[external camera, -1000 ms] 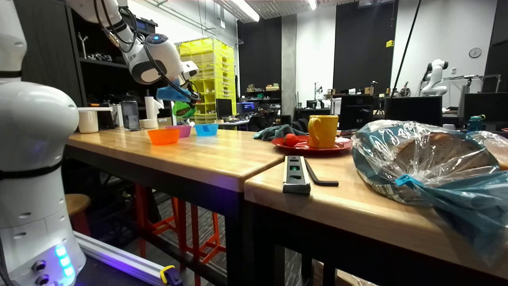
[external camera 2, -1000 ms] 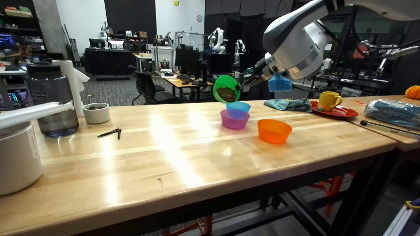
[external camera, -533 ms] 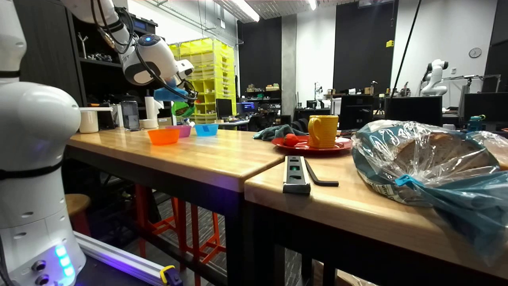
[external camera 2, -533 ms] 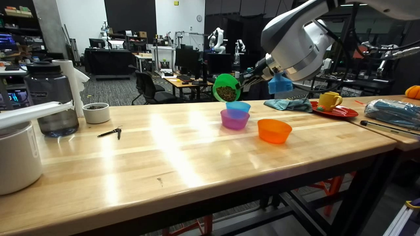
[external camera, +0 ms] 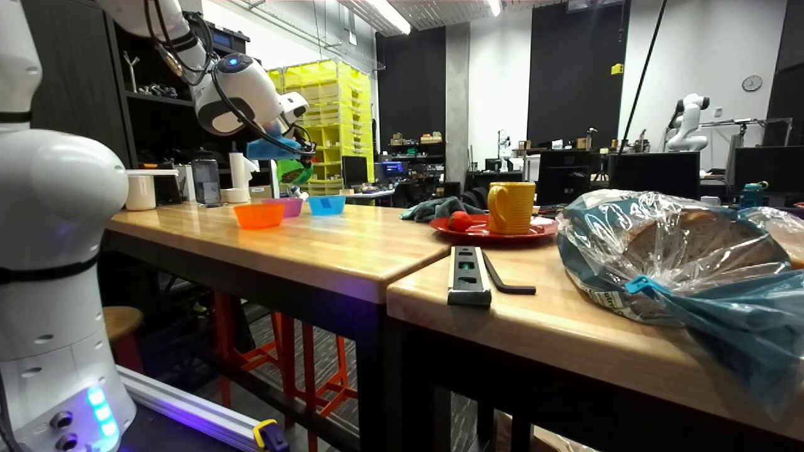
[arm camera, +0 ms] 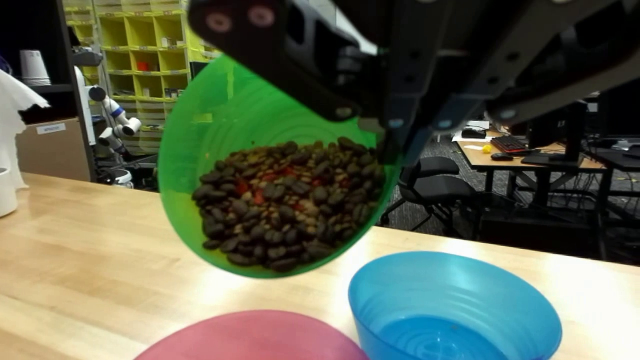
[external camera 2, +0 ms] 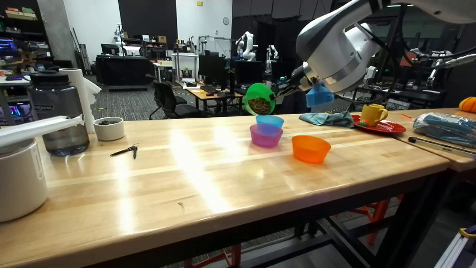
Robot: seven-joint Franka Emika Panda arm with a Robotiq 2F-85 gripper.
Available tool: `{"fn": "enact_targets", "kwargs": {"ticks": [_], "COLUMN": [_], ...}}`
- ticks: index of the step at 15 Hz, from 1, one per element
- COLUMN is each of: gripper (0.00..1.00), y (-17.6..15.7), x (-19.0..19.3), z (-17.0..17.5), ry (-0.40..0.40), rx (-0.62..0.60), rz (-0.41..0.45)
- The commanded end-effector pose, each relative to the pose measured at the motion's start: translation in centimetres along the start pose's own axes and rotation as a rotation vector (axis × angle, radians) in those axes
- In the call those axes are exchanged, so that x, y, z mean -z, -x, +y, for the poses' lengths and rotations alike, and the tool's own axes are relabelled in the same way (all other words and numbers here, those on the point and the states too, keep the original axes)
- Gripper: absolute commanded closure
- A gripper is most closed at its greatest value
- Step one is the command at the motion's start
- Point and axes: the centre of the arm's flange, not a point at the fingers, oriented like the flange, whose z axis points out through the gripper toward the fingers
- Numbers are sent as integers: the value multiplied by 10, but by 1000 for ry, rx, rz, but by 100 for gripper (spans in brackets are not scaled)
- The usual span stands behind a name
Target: Pour some of the contents of the green bowl into the purple bowl
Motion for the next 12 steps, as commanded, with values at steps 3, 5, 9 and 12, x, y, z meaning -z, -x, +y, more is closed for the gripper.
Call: {"fn": "enact_targets", "kwargs": {"ticks": [3, 5, 9, 12], "gripper": [99, 99, 99, 99], "y": [20, 21, 21, 23], "x": [6, 10, 16, 19], "z": [7, 5, -1, -3], "ry": [30, 46, 55, 68], "rx": [4, -1, 1, 6], "rz": [60, 83, 102, 117]}}
